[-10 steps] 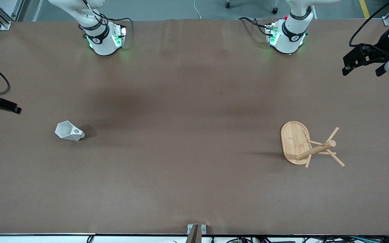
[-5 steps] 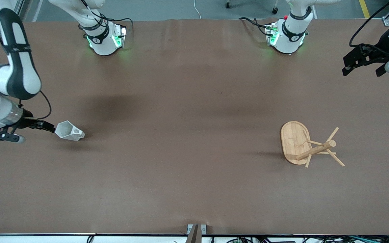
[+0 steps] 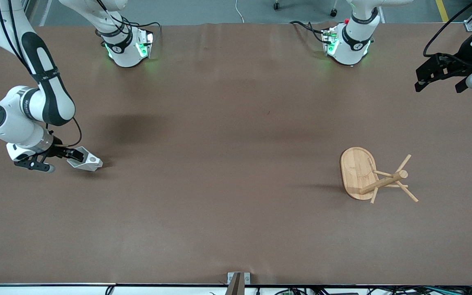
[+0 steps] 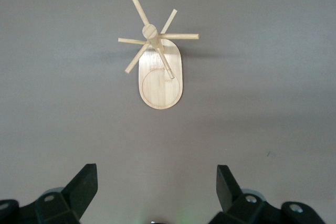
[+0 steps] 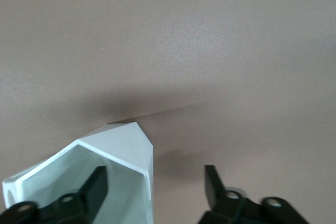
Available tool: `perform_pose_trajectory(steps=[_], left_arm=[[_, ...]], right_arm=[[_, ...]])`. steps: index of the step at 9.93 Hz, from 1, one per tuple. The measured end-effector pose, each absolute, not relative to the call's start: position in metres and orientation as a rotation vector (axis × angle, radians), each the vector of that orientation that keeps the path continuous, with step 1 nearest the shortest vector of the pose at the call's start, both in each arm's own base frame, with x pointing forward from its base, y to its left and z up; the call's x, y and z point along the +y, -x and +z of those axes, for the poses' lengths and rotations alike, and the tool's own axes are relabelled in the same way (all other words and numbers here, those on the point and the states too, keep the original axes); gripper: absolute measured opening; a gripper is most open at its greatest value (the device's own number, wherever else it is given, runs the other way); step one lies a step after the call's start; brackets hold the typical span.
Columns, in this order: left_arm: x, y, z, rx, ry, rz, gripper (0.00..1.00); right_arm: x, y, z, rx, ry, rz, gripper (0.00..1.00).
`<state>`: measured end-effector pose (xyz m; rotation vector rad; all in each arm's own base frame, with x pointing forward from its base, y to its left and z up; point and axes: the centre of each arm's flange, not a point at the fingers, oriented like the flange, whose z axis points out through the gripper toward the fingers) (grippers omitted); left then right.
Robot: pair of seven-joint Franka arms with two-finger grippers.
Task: Hang cup on rack
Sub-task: 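Reach the right gripper down to the white cup and grasp it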
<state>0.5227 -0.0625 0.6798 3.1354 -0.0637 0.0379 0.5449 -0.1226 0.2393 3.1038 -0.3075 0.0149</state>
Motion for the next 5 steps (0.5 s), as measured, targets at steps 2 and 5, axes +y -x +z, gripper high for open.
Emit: perform_pose_trajectory(steps=[2,5], left_arm=[[-0.0603,-0.5236,0.6788,-0.057,-3.136,0.035,1.00],[-0.0586,-0.5246,0.6776,-0.052,-3.136,0.032,1.00]], right_arm=[[-0.1221,-0.5450,0.2387,-0.308,-3.104,0.013,0.47],[-0.1215,-0.5451,0.2388,-0.366,-3.125,0.019,0.13]])
